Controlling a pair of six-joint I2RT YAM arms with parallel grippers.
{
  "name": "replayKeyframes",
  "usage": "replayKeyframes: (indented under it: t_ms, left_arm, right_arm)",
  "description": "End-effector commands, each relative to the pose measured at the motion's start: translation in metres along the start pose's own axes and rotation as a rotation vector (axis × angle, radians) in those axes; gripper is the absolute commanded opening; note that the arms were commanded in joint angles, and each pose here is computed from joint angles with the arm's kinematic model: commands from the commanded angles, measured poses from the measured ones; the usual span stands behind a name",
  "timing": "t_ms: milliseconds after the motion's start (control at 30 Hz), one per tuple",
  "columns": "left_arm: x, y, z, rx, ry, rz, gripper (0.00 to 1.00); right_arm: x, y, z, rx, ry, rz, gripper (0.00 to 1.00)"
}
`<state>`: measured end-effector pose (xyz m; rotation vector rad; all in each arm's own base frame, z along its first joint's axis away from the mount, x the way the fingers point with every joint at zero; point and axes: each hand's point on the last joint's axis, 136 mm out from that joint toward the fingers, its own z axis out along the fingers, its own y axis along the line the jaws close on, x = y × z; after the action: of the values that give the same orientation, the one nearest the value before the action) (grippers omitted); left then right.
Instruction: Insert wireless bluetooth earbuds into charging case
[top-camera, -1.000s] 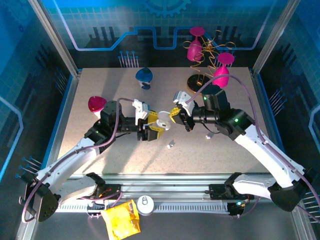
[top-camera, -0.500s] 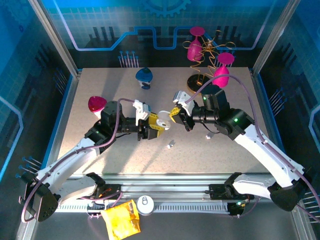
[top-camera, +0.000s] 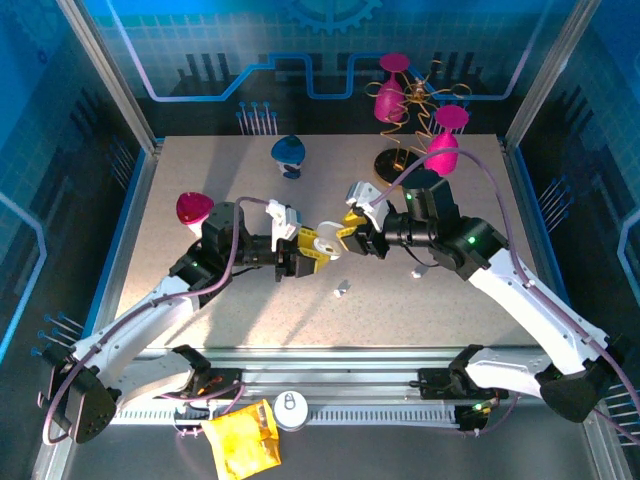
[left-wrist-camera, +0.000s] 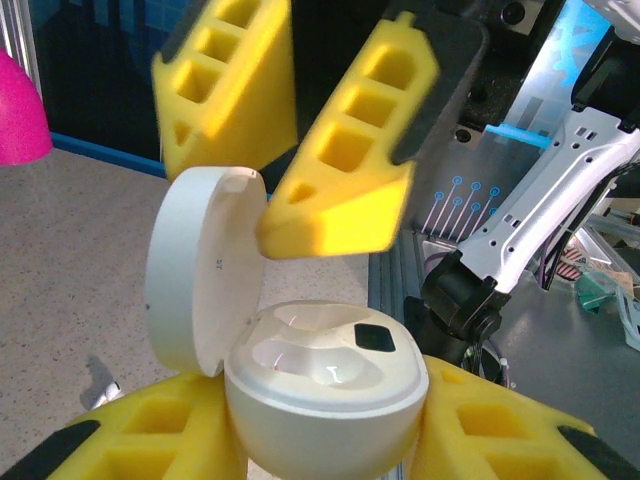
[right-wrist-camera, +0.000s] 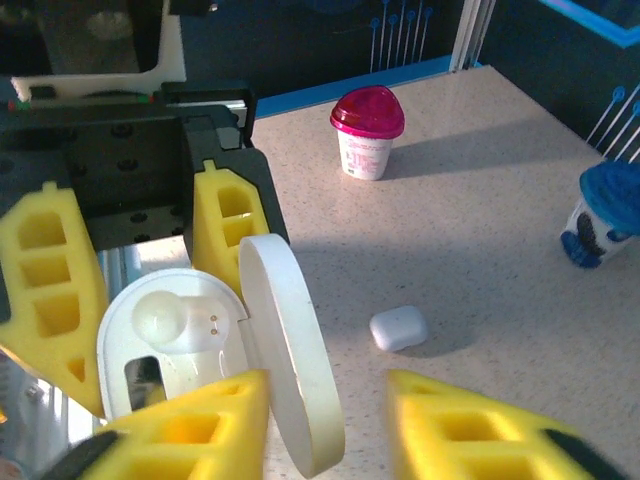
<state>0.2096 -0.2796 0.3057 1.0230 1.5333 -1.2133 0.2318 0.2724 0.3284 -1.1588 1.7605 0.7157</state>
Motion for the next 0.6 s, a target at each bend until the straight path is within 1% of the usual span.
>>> replayKeyframes:
  t_ms: [0,100,200,400,567]
  left_arm:
    - [-0.009,-0.007,0.0,0.025,-0.032,0.064,0.38]
    - [-0.008,-0.006,0.0,0.021,-0.04,0.068,0.38]
    - [-0.008,-0.004,0.0,0.012,-0.051,0.076,0.38]
    - [-0.01,-0.002,0.001,0.004,-0.079,0.088,0.38]
    - [-0.009,0.003,0.003,-0.003,-0.108,0.098,0.38]
  right_arm:
    - [-0.017,0.009,-0.01,-0.019,-0.068,-0.023,0.46]
    - [-0.026,0.013,-0.02,-0.033,-0.118,-0.021,0.58]
    - [-0.035,0.016,-0.031,-0.048,-0.183,-0.008,0.63]
    - [-0.052,0.01,-0.057,-0.046,-0.297,0.042,0.69]
    - [-0.058,-0.02,-0.08,0.053,-0.401,0.163,0.71]
